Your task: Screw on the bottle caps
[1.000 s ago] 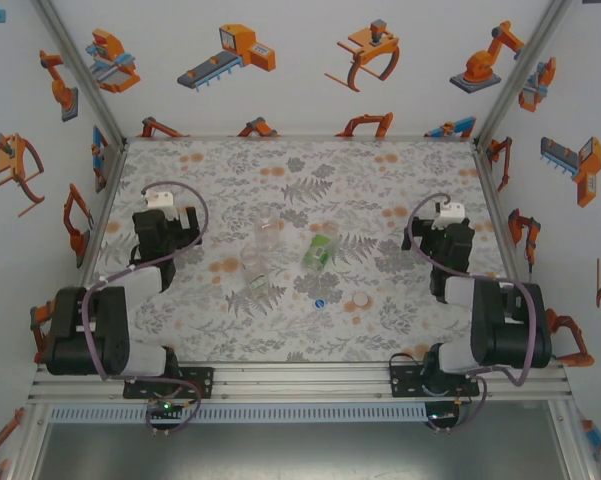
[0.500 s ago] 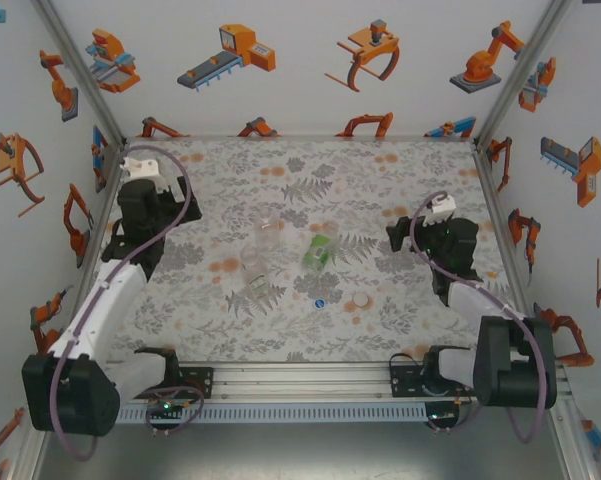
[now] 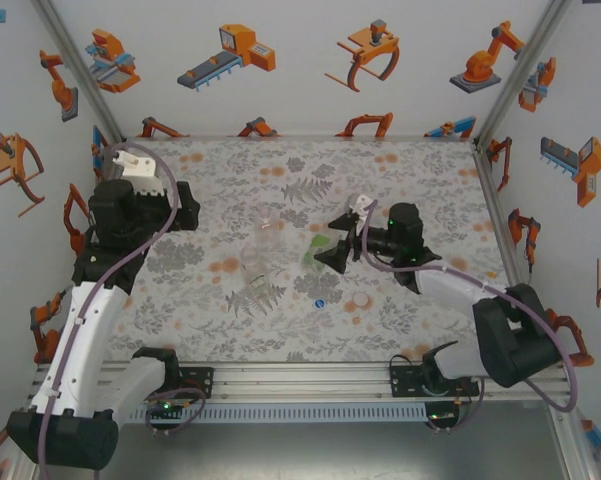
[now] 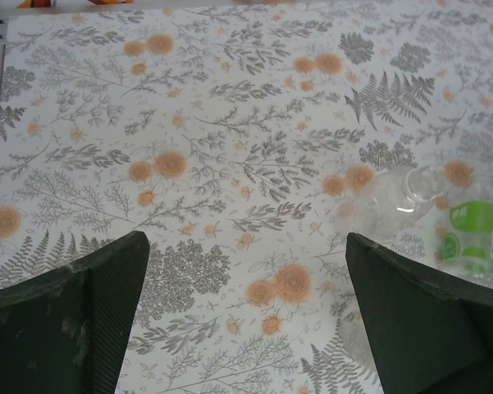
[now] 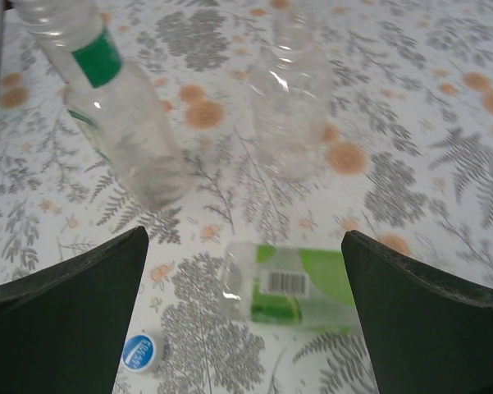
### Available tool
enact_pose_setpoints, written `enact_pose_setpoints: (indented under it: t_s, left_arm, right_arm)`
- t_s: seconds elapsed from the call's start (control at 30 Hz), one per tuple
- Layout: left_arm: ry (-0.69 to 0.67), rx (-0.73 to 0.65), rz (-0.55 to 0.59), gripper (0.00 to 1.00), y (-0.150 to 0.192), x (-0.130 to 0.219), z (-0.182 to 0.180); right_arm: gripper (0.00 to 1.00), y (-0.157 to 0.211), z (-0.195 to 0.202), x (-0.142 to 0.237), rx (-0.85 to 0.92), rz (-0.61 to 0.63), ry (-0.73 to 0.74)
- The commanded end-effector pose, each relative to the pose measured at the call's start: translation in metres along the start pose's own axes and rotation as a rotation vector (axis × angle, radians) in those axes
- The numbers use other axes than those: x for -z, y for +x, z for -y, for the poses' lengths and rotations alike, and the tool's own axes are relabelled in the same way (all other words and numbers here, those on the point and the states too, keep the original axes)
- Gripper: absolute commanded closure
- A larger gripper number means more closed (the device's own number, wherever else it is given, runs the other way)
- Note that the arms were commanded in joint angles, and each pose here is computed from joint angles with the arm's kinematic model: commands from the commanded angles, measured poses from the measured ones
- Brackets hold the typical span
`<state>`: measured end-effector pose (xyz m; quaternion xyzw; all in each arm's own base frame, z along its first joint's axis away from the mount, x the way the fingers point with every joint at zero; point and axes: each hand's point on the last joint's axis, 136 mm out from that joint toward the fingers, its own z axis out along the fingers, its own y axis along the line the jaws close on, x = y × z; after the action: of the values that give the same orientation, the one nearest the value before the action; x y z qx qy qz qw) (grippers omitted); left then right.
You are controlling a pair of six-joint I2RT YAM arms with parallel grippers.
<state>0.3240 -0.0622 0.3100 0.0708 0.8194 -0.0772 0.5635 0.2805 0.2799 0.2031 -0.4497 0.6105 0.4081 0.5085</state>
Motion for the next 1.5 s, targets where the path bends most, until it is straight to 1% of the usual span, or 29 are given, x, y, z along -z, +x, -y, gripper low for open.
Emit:
enact_pose_setpoints:
  t_s: [0.0,0.13,0.3,0.53,0.93,1.47]
  left_arm:
    - [0.055,-0.05,-0.02,0.03,0.011,0.002,0.009]
    - [0.045,-0.041,-0.016,0.03,0.015,0.004,0.008]
    - [-0.001,-0.049,-0.011,0.03,0.016,0.009,0.0]
    - [0.002,-0.043,-0.004,0.03,0.016,0.009,0.0]
    - [0.011,-0.037,-0.026,0.03,0.019,0.004,0.0]
    - [0.014,-0.025,-0.036,0.03,0.021,0.003,0.0]
  right_arm:
    - [0.09,-0.016,-0.025,-0.02,0.088,0.034,-0.145]
    - [0.09,-0.024,-0.04,-0.045,0.117,0.055,-0.22]
    - [0.08,-0.031,-0.058,-0.07,0.137,0.071,-0.314]
    - [0.08,-0.036,-0.072,-0.086,0.131,0.079,-0.409]
    - [0.06,-0.033,-0.089,-0.096,0.142,0.082,-0.487]
    - [0.05,-0.023,-0.104,-0.133,0.14,0.071,-0.565]
